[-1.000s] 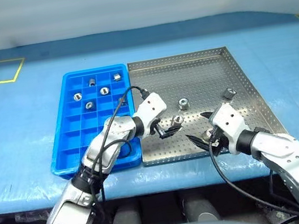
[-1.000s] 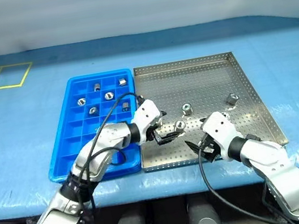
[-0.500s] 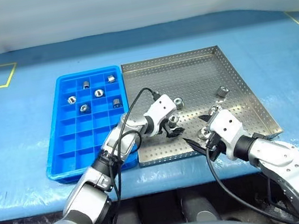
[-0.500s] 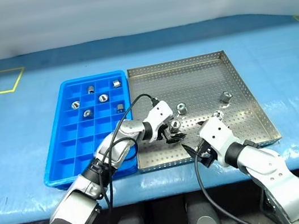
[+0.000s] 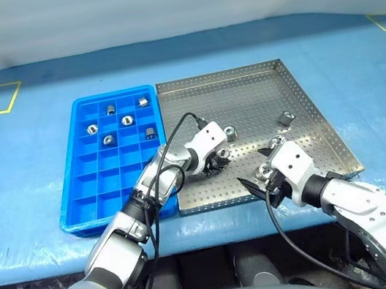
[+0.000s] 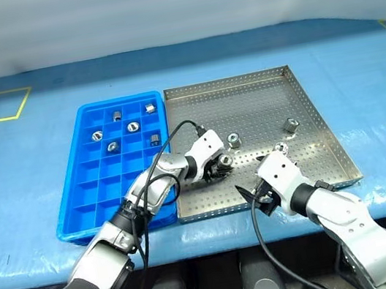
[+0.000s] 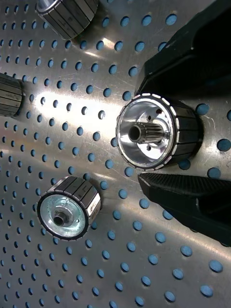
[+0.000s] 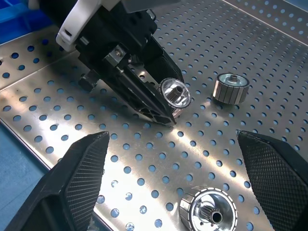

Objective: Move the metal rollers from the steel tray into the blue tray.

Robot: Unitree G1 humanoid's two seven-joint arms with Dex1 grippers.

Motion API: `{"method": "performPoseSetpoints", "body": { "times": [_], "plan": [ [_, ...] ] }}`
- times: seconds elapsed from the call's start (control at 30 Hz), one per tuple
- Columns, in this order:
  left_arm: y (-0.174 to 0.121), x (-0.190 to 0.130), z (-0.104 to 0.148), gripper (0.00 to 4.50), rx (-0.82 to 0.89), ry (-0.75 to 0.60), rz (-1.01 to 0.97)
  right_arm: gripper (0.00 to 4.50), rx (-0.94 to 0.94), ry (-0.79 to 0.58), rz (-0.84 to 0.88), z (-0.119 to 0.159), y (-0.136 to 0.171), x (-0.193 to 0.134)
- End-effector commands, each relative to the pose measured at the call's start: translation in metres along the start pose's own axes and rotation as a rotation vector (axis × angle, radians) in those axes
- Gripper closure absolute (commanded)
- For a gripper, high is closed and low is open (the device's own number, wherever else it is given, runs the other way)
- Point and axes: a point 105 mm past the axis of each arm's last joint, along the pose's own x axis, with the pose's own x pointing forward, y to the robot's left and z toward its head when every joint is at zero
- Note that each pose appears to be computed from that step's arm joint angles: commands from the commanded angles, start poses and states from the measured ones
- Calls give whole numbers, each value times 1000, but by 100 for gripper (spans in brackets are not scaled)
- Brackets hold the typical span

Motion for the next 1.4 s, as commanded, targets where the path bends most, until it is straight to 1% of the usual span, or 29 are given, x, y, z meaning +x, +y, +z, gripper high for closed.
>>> {"method": "performPoseSetpoints", "body": {
  "times": [0.03, 0.23, 0.33, 0.4, 0.5, 0.6, 0.67, 0.73, 0.8, 0.9, 1.03, 1.1, 1.27, 1.4],
  "plan": [
    [-3, -1, 6, 282, 13, -25, -8, 0, -1, -9, 26, 2, 2, 2],
    [-5, -4, 10, 282, 16, -56, -19, 0, 59, 40, 27, -10, 0, 7],
    [-6, -9, 18, 282, 15, -96, -21, 0, 71, 51, 26, -11, -1, 7],
    [-6, -17, 28, 282, 23, -143, -15, 0, 64, 51, 28, -10, -1, 8],
    [-3, -35, 45, 282, 9, -237, 17, 0, 54, 46, 38, -7, 0, 9],
    [2, -62, 58, 282, -19, -331, 73, 0, 44, 26, 64, -1, 3, 12],
    [6, -83, 61, 282, -25, -368, 125, 0, 41, 16, 83, 2, 5, 15],
    [8, -101, 60, 282, -23, -377, 182, 0, 35, 8, 106, 4, 7, 18],
    [17, -121, 49, 282, -22, -345, 292, 0, 27, 6, 132, 6, 7, 23],
    [35, -149, 24, 282, -38, -247, 499, 0, 11, -6, 171, 11, 8, 31],
    [56, -181, -4, 282, -134, -174, 754, 0, -13, -19, 205, 16, 7, 40],
    [63, -192, -18, 282, -188, -140, 855, 0, -22, -23, 223, 18, 8, 43],
    [75, -202, -42, 282, -275, -80, 1015, 0, -43, -25, 255, 20, 9, 48],
    [82, -201, -52, 282, -324, -66, 1089, 0, -53, -25, 257, 22, 6, 48]
  ]
}}
